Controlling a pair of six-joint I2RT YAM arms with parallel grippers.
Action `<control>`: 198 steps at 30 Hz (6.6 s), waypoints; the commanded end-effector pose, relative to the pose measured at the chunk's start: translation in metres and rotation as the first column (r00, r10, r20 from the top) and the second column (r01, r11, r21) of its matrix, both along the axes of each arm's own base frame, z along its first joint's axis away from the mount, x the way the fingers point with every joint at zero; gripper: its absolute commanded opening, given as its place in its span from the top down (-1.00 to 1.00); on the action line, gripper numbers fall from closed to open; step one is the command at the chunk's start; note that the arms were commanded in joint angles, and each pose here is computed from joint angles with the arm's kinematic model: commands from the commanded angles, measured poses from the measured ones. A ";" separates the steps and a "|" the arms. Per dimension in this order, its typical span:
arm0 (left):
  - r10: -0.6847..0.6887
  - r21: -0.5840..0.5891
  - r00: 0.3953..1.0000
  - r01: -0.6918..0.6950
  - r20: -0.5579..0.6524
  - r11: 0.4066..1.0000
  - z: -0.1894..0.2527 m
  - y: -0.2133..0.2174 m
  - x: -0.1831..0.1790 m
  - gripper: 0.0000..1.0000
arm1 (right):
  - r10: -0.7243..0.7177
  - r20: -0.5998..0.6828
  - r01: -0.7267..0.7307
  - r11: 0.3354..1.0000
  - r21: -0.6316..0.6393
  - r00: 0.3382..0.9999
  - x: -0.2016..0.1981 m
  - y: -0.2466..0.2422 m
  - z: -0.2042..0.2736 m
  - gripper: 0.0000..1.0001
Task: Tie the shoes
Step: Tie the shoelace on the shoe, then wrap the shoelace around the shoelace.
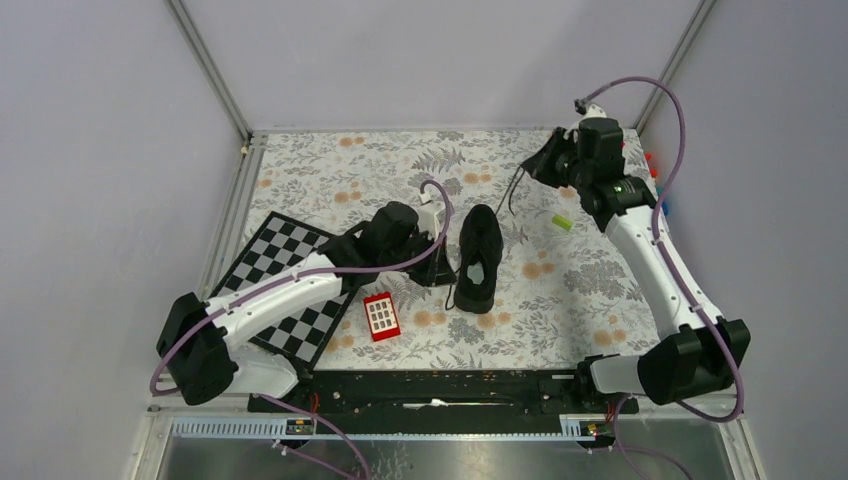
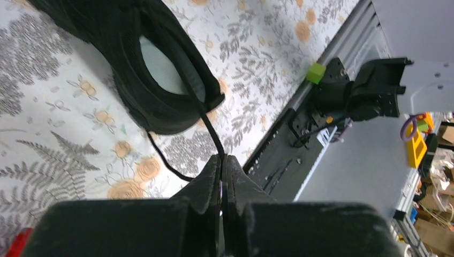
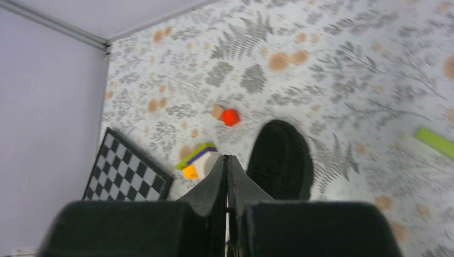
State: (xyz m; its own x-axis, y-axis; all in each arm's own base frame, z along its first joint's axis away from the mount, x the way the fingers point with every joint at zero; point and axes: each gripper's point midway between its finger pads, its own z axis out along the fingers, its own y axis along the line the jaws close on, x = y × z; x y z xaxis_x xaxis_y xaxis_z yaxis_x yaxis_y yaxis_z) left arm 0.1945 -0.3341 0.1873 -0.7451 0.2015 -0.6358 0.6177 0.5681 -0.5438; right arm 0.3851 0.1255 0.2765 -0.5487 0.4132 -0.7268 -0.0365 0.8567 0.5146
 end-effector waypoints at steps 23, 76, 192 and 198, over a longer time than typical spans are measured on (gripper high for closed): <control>0.104 -0.045 0.993 -0.101 0.048 0.994 0.008 0.022 -0.004 1.00 | 0.013 0.147 -0.005 0.998 -0.056 0.989 -0.001 0.014 0.049 1.00; 0.247 0.058 0.967 -0.251 0.064 0.966 -0.025 0.036 0.091 1.00 | 0.308 -0.074 -0.315 0.898 -0.308 0.948 -0.104 -0.002 -0.124 -0.46; 0.355 0.325 0.931 -0.364 0.089 0.873 -0.084 0.112 0.061 1.00 | 0.159 -0.516 -0.327 0.911 -0.252 0.842 -0.165 -0.022 -0.199 0.88; 0.291 0.272 0.953 -0.302 0.080 0.914 -0.063 0.101 0.055 0.19 | 0.244 -0.484 -0.380 0.902 -0.206 0.840 -0.166 -0.010 -0.186 -0.15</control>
